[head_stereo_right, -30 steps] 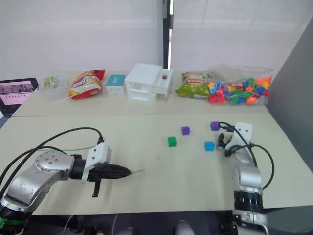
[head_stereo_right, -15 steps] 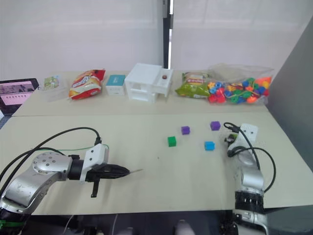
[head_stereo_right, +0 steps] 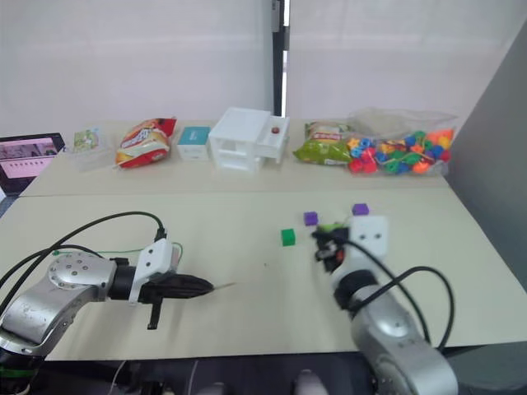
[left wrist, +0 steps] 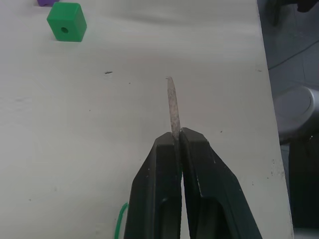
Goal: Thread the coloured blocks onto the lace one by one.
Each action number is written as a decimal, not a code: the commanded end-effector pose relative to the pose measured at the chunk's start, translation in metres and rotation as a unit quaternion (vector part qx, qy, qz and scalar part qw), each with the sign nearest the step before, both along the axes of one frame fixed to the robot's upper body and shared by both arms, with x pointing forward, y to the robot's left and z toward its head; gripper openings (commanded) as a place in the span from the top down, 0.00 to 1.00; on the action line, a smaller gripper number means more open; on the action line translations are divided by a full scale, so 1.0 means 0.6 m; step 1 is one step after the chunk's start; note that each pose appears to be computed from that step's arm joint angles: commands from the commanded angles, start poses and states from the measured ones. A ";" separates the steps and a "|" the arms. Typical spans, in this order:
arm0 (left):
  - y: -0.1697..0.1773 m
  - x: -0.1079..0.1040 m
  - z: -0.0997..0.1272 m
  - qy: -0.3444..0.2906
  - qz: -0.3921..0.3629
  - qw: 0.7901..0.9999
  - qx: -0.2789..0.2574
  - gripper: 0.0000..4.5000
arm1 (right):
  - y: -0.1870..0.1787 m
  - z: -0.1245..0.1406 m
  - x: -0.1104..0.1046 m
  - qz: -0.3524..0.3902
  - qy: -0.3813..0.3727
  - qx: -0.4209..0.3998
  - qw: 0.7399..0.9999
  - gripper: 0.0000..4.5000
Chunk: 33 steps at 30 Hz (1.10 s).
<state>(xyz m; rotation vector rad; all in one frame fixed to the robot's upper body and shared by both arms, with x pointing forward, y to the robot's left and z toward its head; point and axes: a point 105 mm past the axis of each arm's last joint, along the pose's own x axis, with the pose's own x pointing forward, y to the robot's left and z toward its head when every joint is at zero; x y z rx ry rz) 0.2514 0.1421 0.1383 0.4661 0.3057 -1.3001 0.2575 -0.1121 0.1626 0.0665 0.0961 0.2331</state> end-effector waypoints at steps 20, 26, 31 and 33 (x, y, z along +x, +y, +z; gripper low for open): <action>0.004 -0.005 0.038 -0.002 -0.005 1.000 0.024 1.00 | 0.077 -0.110 -0.009 0.062 0.079 -0.008 0.995 0.20; -0.002 -0.005 0.031 -0.006 0.008 1.000 0.014 1.00 | 0.059 -0.024 -0.016 0.189 -0.004 -0.052 0.981 0.00; -0.010 -0.016 0.021 0.005 0.008 1.000 -0.001 1.00 | 0.062 -0.025 -0.040 0.462 0.020 -0.163 0.871 0.00; -0.009 -0.021 0.013 0.012 0.002 1.000 0.007 1.00 | 0.058 -0.033 -0.034 0.512 0.027 -0.186 0.838 0.00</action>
